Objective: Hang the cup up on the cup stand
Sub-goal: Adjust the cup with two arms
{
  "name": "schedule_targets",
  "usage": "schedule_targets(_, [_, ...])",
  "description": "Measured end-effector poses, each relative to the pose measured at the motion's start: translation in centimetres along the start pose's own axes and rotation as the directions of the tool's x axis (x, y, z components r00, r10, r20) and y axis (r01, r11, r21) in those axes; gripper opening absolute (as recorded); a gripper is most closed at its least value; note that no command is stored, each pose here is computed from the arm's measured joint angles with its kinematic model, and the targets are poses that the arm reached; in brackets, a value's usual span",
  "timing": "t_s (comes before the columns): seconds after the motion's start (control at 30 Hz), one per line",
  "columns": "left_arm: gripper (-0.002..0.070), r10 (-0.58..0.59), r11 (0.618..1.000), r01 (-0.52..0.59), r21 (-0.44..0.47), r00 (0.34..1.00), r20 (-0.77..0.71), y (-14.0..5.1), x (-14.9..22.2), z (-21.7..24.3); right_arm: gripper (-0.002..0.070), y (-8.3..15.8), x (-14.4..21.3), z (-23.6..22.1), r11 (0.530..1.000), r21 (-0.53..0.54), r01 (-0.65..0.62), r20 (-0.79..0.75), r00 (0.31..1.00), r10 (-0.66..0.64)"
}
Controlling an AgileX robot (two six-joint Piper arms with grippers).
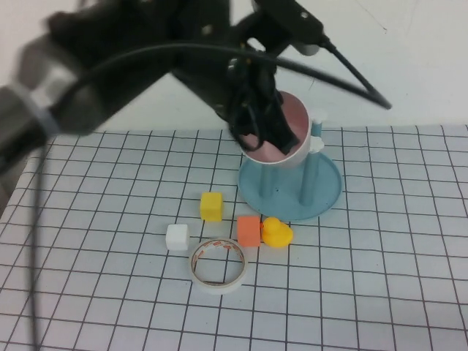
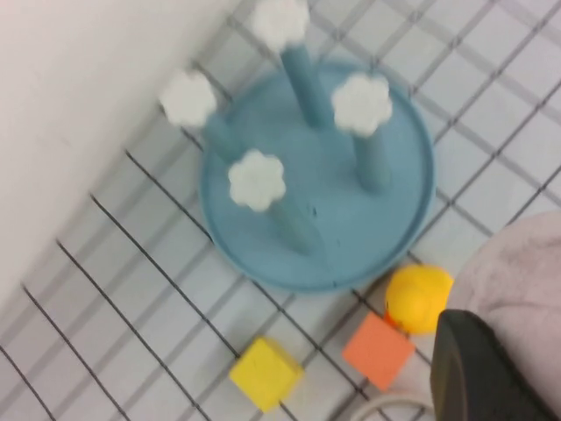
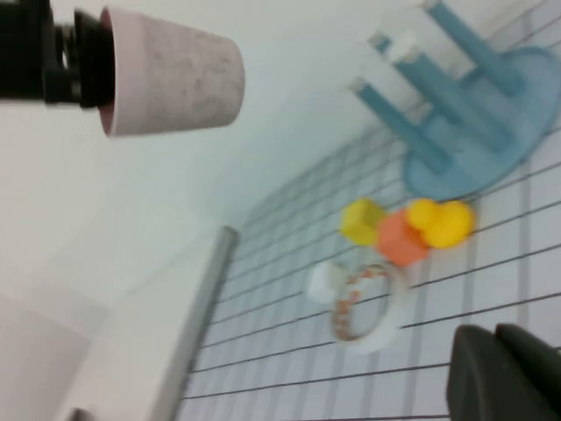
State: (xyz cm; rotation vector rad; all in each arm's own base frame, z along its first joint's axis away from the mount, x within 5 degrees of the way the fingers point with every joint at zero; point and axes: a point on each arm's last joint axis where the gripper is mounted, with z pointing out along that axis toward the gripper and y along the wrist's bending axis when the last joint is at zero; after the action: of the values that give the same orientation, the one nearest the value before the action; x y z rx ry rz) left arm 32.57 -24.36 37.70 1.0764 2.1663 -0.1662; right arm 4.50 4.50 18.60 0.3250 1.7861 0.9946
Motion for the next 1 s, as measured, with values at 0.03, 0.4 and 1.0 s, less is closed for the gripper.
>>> schedule_targets(0.03, [0.0018, 0.005, 1.0, -0.005, -0.011, 0.999, 0.037, -0.1, 0.5, -0.9, -0.0001, 0.2, -0.1, 0.1, 0.999, -0.021, -0.027, -0.003, 1.0, 0.027])
schedule_targets(0.4, [0.0018, 0.067, 0.992, 0.005, -0.127, 0.832, 0.551, -4.3, 9.2, -4.2, -0.0001, 4.0, -3.8, 3.3, 0.991, -0.109, -0.074, -0.262, 0.964, 0.043])
schedule_targets(1.0, [0.0018, 0.151, 0.954, 0.141, -0.265, 0.537, 0.83, -4.5, 12.9, -4.2, 0.0627, 6.0, -9.7, 12.8, 0.911, -0.25, -0.327, -0.543, 0.827, 0.148])
